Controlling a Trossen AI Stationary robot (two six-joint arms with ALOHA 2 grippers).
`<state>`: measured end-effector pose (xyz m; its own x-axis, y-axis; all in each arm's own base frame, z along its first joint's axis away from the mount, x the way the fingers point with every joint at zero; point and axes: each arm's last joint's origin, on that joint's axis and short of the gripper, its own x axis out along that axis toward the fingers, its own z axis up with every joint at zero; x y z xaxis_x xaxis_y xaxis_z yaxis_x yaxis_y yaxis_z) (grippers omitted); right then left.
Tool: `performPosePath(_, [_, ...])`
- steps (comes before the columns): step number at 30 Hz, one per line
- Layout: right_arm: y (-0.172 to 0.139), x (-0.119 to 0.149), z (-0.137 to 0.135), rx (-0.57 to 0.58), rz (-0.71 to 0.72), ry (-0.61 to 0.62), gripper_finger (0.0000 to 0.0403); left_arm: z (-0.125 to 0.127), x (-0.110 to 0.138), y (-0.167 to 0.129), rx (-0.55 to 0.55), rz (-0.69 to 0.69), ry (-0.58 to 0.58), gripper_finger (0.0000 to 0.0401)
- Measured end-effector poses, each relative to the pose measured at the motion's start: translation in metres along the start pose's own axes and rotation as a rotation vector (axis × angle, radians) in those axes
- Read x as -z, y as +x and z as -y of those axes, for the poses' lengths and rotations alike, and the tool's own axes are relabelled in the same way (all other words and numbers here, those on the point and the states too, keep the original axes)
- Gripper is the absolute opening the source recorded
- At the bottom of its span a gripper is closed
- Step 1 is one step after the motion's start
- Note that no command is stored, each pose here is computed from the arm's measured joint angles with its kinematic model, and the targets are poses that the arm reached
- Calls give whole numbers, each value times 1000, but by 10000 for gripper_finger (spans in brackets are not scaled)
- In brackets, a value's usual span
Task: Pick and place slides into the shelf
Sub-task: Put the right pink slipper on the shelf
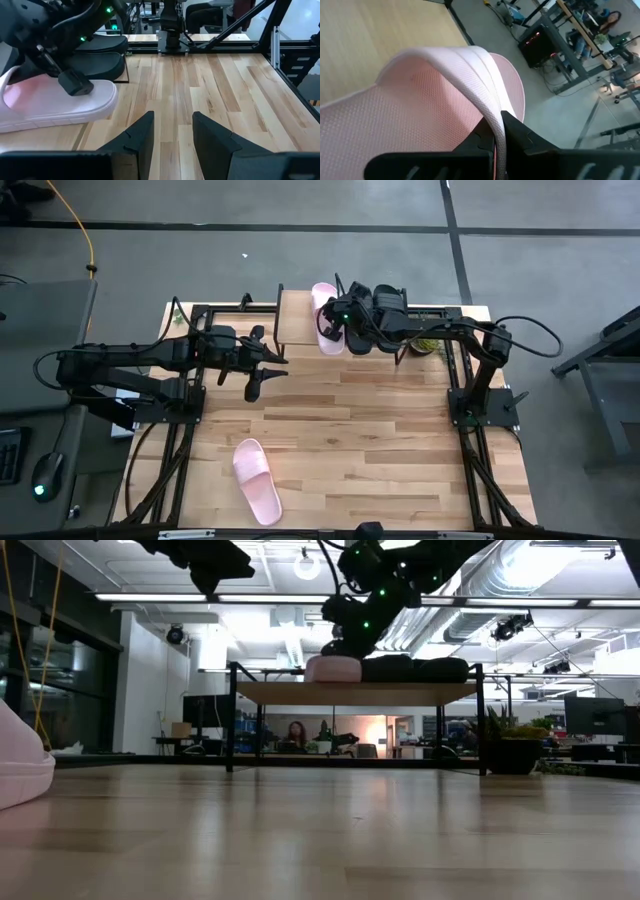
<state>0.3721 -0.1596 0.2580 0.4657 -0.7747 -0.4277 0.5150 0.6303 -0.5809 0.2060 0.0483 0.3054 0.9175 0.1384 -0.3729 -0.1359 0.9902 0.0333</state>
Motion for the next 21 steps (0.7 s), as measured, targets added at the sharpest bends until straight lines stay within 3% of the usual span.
performPosePath(21, [0,0,2,44,-18,-38,0,0,0,0,0,-1,0,120])
